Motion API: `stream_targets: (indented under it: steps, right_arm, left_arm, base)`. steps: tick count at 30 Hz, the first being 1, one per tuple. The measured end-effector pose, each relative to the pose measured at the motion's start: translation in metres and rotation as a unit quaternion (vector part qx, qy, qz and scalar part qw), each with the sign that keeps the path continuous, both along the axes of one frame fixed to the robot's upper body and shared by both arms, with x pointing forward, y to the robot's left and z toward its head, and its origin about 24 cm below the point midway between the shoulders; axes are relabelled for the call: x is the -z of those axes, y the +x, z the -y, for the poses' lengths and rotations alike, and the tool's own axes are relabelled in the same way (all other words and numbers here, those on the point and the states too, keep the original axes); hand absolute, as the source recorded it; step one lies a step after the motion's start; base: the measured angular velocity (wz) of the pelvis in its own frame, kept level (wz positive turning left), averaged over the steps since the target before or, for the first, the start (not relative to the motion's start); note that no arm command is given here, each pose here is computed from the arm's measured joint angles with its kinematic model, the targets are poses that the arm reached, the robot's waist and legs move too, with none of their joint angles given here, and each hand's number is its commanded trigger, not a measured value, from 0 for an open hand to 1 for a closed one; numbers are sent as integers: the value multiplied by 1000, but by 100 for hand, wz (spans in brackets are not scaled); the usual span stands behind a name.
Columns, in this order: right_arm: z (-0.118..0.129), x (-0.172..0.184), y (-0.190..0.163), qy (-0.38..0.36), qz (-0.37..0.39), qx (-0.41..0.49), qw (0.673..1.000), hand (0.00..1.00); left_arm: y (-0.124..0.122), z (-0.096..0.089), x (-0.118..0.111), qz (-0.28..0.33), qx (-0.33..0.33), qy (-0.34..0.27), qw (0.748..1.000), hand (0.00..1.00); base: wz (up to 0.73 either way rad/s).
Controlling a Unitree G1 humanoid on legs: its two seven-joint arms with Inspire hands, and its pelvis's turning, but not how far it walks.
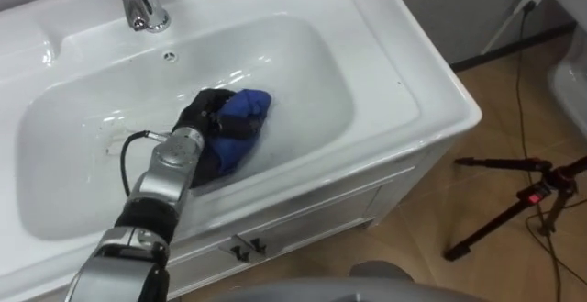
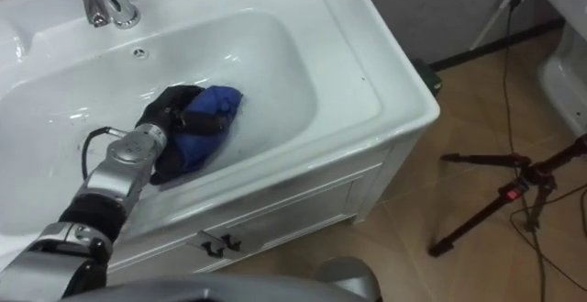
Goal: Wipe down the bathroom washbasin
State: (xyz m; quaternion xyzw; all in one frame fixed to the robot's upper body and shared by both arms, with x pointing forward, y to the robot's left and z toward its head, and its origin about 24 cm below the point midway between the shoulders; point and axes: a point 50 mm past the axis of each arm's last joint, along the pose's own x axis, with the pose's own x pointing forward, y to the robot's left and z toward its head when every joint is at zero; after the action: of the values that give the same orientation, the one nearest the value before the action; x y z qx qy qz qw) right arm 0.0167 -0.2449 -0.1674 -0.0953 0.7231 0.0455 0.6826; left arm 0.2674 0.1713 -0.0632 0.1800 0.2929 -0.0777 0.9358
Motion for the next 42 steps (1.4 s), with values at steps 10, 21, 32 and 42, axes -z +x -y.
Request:
stream_targets:
  steps: [10, 21, 32, 42]
  right_arm:
    - [-2, 0, 3, 10, -3, -20, 1000, 0]
    - [1, -1, 5, 22, -6, -22, 999, 0]
    - [6, -2, 1, 27, -12, -11, 1000, 0]
    - [15, -5, 4, 4, -5, -11, 1000, 0]
  left_arm:
    - [11, 20, -14, 33, 22, -25, 999, 100]
    - [17, 23, -21, 47, 38, -9, 998, 100]
    - [22, 21, -27, 74, 96, 102, 987, 100]
    - [24, 9, -27, 88, 138, 257, 953, 100]
  base:
    - [1]
    - [0]
    - [-1]
    - [-5]
